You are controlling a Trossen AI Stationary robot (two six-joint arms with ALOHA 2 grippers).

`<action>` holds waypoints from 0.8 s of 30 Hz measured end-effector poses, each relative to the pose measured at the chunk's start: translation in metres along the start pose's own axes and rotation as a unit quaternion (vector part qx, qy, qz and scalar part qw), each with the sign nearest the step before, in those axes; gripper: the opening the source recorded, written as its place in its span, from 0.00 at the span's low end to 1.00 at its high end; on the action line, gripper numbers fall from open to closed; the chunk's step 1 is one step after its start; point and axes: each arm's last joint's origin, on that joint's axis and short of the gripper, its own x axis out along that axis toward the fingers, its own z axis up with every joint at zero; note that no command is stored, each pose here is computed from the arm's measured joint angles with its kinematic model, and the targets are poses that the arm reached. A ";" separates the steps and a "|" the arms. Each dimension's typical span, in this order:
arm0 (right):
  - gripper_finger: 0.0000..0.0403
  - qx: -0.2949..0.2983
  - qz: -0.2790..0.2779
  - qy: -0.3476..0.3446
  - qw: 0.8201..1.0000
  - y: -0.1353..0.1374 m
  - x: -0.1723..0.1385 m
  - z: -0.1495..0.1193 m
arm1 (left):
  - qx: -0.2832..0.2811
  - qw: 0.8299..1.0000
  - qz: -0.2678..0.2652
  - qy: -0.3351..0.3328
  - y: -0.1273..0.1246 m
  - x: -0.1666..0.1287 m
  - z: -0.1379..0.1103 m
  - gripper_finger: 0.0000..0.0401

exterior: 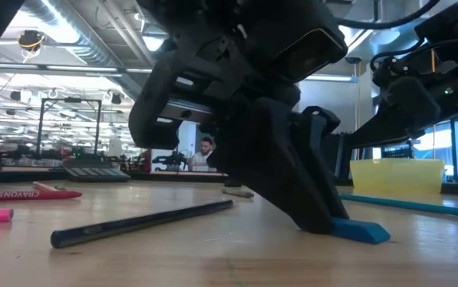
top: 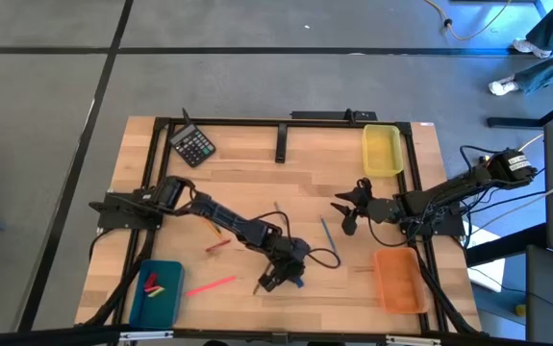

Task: Sort crayons/erasers/pens/pencils in bins
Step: Put the blue eraser into the blue bin

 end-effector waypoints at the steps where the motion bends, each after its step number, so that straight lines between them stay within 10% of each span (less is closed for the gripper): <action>1: 0.39 -0.001 0.000 0.000 1.000 0.000 0.000 0.000 | 0.000 1.000 0.003 0.001 0.000 0.000 0.002 0.19; 15: 0.39 -0.001 0.001 0.003 1.000 0.000 0.001 -0.001 | -0.019 0.979 0.162 0.126 0.005 -0.033 0.018 0.18; 24: 0.39 0.010 0.000 0.003 1.000 0.000 0.001 -0.001 | -0.130 0.954 0.201 0.179 0.006 -0.053 0.028 0.18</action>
